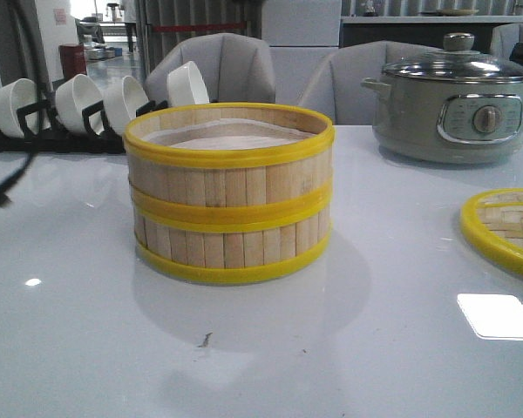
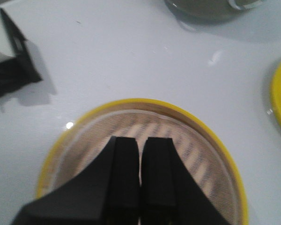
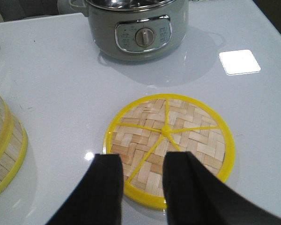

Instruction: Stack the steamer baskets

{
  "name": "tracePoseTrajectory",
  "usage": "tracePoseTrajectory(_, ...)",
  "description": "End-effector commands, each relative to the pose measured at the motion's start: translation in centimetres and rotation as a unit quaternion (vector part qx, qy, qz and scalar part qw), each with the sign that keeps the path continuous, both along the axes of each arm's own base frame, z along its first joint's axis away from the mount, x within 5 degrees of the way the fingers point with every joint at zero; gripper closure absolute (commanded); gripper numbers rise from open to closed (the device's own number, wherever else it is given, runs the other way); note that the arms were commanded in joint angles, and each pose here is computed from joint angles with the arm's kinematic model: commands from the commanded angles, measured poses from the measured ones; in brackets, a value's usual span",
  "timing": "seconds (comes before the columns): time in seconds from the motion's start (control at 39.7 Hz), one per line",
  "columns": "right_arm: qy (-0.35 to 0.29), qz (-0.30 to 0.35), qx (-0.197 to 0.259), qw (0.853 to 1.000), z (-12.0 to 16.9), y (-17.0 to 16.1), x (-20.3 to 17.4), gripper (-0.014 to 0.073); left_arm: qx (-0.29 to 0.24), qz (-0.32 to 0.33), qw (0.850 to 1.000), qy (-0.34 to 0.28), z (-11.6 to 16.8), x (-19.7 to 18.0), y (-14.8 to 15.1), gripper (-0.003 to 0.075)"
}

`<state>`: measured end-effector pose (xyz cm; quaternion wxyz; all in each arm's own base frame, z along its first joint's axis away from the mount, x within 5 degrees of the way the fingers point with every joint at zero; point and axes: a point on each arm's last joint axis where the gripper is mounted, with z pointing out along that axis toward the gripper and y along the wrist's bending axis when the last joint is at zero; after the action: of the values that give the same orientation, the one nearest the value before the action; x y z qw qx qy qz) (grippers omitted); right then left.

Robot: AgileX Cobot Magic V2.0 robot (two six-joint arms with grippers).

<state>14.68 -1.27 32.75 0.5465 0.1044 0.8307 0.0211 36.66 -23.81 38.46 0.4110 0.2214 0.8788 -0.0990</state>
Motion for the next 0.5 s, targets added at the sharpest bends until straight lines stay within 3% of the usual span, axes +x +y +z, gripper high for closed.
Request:
tracePoseTrajectory(0.0, -0.054, 0.002, -0.008, 0.999, 1.9, 0.0, 0.3, 0.0256, -0.058, 0.041, 0.994, -0.088, 6.8, -1.5, 4.6, 0.0625)
tracePoseTrajectory(0.18, -0.053, 0.002, -0.008, 0.999, 1.9, 0.0, 0.3, 0.0256, -0.081, 0.089, 0.983, -0.137, 10.4, -3.4, 9.7, 0.0625)
tracePoseTrajectory(0.35, -0.053, 0.002, -0.007, 0.999, 1.9, 0.0, 0.3, 0.0256, -0.097, 0.129, 0.974, -0.159, 10.8, -6.4, 13.8, 0.0625)
tracePoseTrajectory(0.48, -0.058, 0.002, -0.008, 0.998, 2.0, 0.0, 0.4, 0.0256, -0.11, 0.152, 0.966, -0.176, 9.5, -9.5, 16.3, 0.0625)
